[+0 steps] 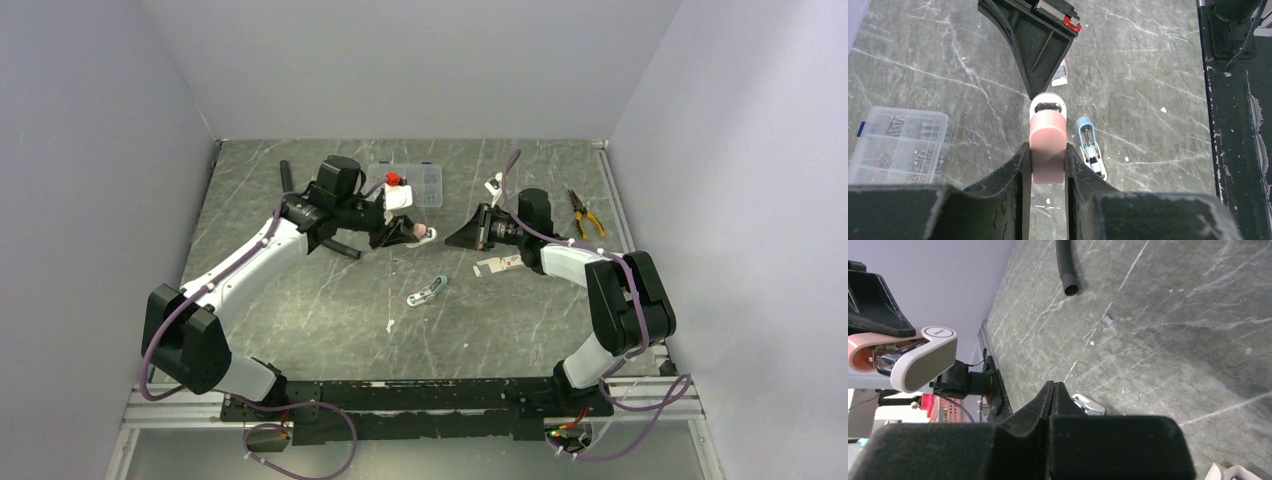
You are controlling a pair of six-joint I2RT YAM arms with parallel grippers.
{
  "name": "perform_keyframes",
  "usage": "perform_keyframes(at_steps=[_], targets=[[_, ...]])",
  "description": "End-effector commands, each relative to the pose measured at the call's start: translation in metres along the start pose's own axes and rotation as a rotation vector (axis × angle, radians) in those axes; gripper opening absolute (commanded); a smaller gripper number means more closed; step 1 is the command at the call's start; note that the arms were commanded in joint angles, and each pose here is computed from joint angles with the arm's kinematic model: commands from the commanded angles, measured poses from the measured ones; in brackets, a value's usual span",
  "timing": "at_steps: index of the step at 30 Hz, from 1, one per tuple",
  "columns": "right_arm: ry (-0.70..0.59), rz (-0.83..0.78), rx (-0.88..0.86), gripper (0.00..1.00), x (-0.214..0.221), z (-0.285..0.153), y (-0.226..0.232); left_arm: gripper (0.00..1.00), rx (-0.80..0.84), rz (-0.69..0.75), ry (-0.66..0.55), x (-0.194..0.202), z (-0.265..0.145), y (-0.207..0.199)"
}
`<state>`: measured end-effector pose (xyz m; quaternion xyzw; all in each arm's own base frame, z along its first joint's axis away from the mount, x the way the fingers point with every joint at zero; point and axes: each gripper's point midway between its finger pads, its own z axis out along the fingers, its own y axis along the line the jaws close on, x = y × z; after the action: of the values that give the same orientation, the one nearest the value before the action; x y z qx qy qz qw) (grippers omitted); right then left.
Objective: Load the staples into the stapler
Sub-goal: Open the stapler at the center of the board.
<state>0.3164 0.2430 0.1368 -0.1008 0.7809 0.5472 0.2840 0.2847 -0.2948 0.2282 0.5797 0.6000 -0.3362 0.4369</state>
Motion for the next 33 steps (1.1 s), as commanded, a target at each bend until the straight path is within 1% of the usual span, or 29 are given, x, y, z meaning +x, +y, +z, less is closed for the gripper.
perform_keyframes(at_steps=[1, 3, 4, 6, 9, 11, 12, 15, 22, 28, 33], targets=[[-0.054, -0.13, -0.019, 0.0, -0.018, -0.006, 0.009, 0.03, 0.018, 0.018, -0.051, -0.011, -0.009, -0.006], [-0.045, -0.185, -0.046, 0.0, -0.023, -0.008, 0.018, 0.03, 0.0, 0.026, -0.027, -0.005, -0.01, -0.003], [-0.041, -0.205, -0.062, 0.04, -0.024, -0.009, 0.024, 0.03, -0.006, 0.03, -0.018, -0.003, -0.01, -0.002], [-0.039, -0.245, -0.107, 0.18, -0.029, -0.012, 0.039, 0.03, -0.007, 0.032, -0.009, -0.001, -0.01, -0.001], [-0.035, -0.275, -0.166, 0.5, -0.035, -0.015, 0.061, 0.03, 0.001, 0.027, -0.012, -0.002, -0.01, -0.003], [-0.02, -0.283, -0.197, 0.64, -0.035, -0.015, 0.071, 0.03, 0.003, 0.027, -0.014, -0.002, -0.008, -0.002], [-0.014, -0.286, -0.206, 0.67, -0.036, -0.014, 0.075, 0.03, 0.002, 0.026, -0.015, -0.002, -0.008, -0.002], [0.005, -0.293, -0.227, 0.71, -0.034, -0.011, 0.085, 0.03, 0.009, 0.019, -0.015, -0.001, -0.005, -0.002], [0.04, -0.289, -0.252, 0.73, -0.029, -0.001, 0.094, 0.03, 0.023, 0.012, -0.009, -0.001, 0.0, -0.002], [0.073, -0.278, -0.247, 0.73, -0.022, 0.009, 0.092, 0.03, 0.028, 0.012, -0.004, -0.001, 0.003, -0.003], [0.086, -0.261, -0.226, 0.69, -0.02, 0.014, 0.082, 0.03, 0.034, 0.014, -0.009, -0.003, 0.002, -0.004]])
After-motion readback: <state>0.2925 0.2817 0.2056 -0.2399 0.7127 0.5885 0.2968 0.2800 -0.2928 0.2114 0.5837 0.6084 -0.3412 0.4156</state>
